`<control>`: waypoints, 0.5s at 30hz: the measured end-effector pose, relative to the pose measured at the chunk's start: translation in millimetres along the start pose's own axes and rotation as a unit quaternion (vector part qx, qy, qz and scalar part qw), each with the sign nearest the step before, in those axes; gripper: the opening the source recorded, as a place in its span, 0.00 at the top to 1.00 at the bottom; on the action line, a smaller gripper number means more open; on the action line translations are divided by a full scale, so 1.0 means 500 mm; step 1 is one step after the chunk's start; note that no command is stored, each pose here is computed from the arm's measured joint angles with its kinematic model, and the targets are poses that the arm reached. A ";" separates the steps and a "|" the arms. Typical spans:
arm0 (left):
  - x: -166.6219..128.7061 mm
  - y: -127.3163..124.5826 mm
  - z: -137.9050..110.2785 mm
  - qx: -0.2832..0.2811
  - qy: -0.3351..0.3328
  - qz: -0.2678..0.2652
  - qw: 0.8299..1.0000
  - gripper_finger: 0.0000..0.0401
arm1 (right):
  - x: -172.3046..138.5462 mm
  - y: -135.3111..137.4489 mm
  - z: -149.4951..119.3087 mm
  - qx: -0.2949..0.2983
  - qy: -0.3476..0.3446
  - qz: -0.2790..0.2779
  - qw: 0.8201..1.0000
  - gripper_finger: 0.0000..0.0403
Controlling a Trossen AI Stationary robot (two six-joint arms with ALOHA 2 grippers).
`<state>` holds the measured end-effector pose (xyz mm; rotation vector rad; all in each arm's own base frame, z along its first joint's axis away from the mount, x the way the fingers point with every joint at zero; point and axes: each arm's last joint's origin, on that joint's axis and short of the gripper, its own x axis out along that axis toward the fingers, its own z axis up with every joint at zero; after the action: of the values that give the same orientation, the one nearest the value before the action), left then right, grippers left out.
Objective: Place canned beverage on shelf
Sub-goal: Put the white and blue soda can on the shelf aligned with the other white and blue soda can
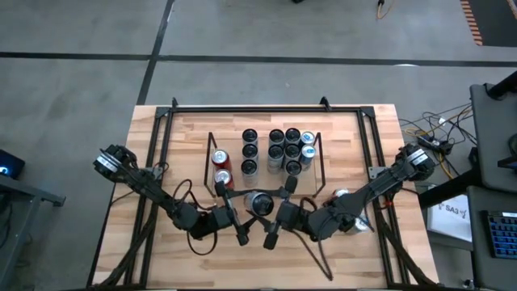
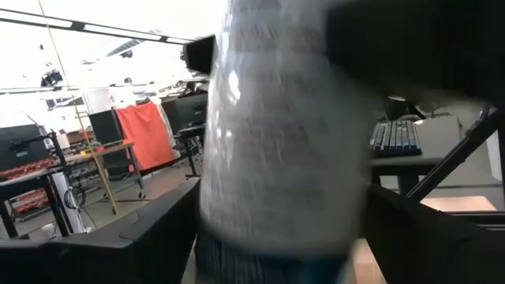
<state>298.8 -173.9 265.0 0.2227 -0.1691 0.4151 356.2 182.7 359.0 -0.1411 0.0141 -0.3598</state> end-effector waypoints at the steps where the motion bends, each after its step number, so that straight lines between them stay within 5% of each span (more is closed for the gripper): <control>1: -0.001 0.000 0.001 0.002 0.001 -0.001 1.000 0.23 | -0.004 -0.006 0.008 0.004 -0.001 -0.001 1.000 0.42; 8: -0.002 0.005 0.008 0.018 0.008 0.001 1.000 0.23 | -0.031 -0.045 0.045 0.022 0.006 0.000 1.000 0.42; 15: -0.021 0.038 0.047 0.142 0.055 0.081 0.985 0.23 | -0.060 -0.090 0.055 0.032 0.049 -0.071 0.996 0.42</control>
<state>278.5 -166.8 288.7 0.4678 -0.0176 0.6121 313.5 155.3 392.3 -0.0608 0.0907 -0.5078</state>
